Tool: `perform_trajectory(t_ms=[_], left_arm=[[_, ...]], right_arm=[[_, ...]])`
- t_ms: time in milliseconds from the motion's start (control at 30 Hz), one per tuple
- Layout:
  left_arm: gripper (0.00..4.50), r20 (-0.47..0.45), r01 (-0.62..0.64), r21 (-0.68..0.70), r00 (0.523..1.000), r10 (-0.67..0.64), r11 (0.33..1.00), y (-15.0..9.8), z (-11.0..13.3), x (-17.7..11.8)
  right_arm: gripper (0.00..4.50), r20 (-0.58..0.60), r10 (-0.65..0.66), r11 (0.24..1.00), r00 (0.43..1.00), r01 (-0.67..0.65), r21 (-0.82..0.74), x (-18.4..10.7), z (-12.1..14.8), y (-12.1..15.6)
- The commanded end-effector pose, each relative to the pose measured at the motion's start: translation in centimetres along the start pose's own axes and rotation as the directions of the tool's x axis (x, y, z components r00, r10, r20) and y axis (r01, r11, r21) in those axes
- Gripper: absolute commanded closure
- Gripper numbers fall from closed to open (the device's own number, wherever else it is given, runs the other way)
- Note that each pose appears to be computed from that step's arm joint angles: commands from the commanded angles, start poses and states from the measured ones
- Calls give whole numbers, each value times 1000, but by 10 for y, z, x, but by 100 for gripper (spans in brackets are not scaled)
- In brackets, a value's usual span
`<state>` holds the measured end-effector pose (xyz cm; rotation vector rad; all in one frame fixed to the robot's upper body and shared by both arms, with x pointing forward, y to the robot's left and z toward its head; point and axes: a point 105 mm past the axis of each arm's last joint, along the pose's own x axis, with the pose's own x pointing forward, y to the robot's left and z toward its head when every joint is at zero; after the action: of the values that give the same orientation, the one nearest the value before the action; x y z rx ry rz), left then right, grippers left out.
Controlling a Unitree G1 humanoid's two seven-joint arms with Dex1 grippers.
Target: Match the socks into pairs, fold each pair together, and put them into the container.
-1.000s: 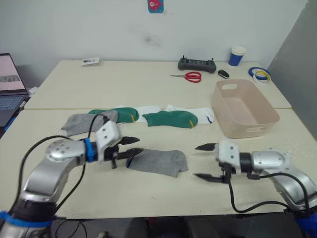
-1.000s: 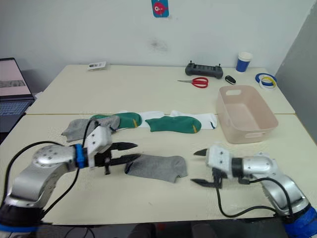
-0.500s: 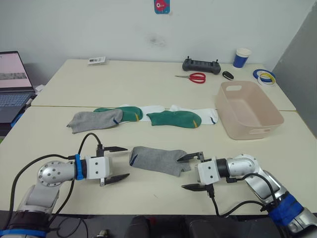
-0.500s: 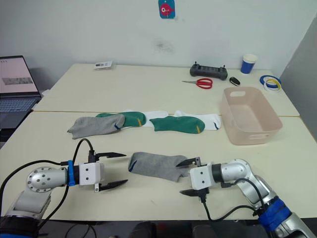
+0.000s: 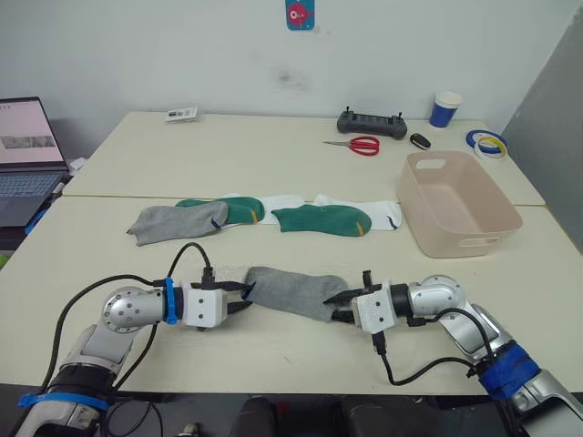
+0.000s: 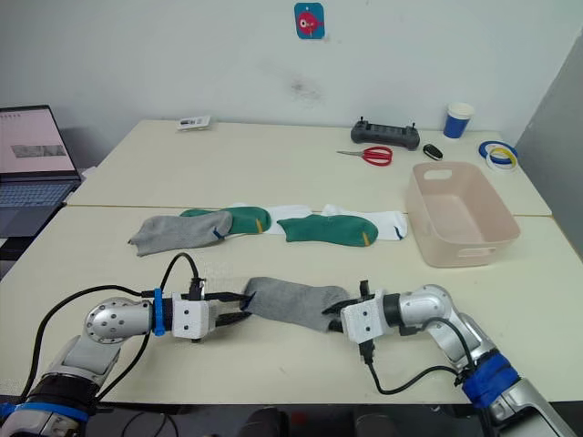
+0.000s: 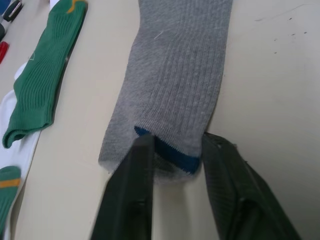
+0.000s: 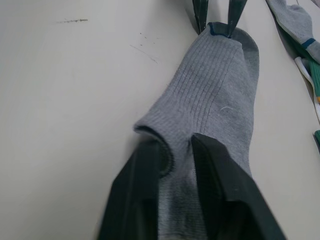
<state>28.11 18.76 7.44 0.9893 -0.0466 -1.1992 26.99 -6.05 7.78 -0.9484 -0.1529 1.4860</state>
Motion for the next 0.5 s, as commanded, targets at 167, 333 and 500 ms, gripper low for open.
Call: perform_trajectory(t_ms=[167,333,500], left_arm=[[449,22,21,-85,1000,-19,996,-3,2,-1],[449,86,40,-204,996,-23,978,1,22,-9],[449,165,199,-392,976,-144,898,-7,62,-35]], right_arm=[[450,48,-6,1000,999,7,-14,-7,12,-7],[450,167,-10,984,986,-20,179,-11,33,-12],[450,295,16,917,955,-131,376,-20,60,-16]])
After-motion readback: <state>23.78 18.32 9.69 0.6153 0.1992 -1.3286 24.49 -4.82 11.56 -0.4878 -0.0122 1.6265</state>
